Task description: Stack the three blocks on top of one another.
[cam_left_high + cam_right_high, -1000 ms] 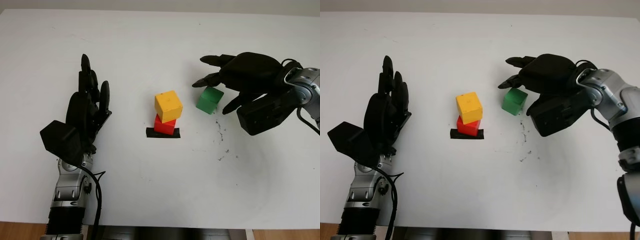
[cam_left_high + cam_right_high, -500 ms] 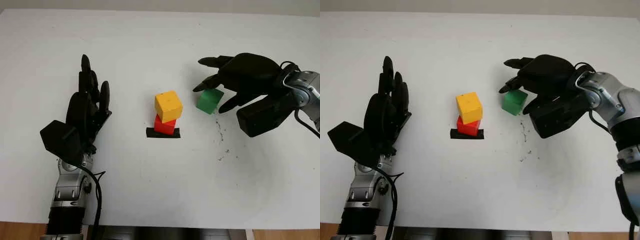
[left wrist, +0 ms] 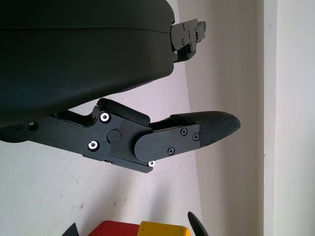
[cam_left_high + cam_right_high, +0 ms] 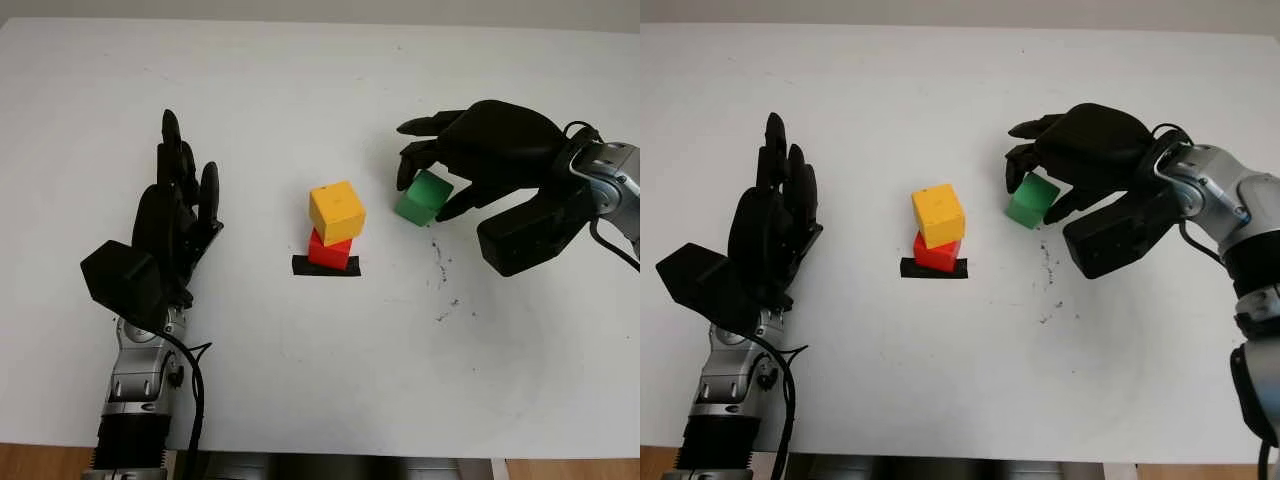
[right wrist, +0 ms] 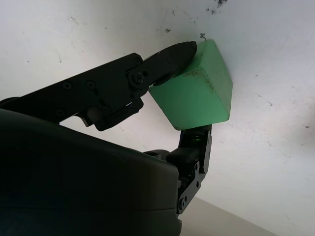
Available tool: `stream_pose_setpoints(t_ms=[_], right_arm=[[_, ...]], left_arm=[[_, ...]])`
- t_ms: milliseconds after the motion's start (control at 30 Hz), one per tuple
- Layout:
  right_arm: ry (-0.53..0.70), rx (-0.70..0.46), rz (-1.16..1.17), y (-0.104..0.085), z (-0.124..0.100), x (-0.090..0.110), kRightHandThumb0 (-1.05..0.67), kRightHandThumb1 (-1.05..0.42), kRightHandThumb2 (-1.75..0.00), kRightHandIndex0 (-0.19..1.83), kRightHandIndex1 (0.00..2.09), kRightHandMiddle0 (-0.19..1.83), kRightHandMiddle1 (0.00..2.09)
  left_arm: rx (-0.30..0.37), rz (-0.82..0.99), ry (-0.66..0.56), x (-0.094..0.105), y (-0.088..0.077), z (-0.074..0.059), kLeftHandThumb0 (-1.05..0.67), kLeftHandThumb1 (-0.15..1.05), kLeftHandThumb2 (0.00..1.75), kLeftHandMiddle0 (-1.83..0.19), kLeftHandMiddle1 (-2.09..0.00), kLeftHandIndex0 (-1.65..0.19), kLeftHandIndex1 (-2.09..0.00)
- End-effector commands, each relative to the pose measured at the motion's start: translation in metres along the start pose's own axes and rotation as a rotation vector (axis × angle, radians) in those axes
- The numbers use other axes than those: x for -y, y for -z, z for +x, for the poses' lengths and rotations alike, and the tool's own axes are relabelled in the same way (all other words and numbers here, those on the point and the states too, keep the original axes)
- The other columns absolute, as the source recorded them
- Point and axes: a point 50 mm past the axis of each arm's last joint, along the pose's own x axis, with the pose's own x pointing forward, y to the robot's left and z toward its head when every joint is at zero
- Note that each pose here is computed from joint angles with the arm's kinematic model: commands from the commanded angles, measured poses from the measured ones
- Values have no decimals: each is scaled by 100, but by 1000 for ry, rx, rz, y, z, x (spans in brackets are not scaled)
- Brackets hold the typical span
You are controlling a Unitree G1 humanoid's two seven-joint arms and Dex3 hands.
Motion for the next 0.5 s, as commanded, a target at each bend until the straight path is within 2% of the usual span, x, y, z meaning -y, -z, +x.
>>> stream_pose_setpoints(t_ms=[0,233,467], right_arm=[[28,-26,-1,7,-5,9,-37,-93,-5,32,6,53,115],[64,-52,51,9,-7,13,-35,-92,-5,33,6,54,110],[138,-145,367,17,-9,24,-34,-95,-6,30,5,43,123]], left_arm=[[5,-3,-4,0,-1,0,-72,105,58,19,0,19,0],[5,-8,-7,0,-2,0,-72,105,57,19,0,19,0],[1,-7,-7,-1,0,-1,-72,105,58,19,0,19,0]])
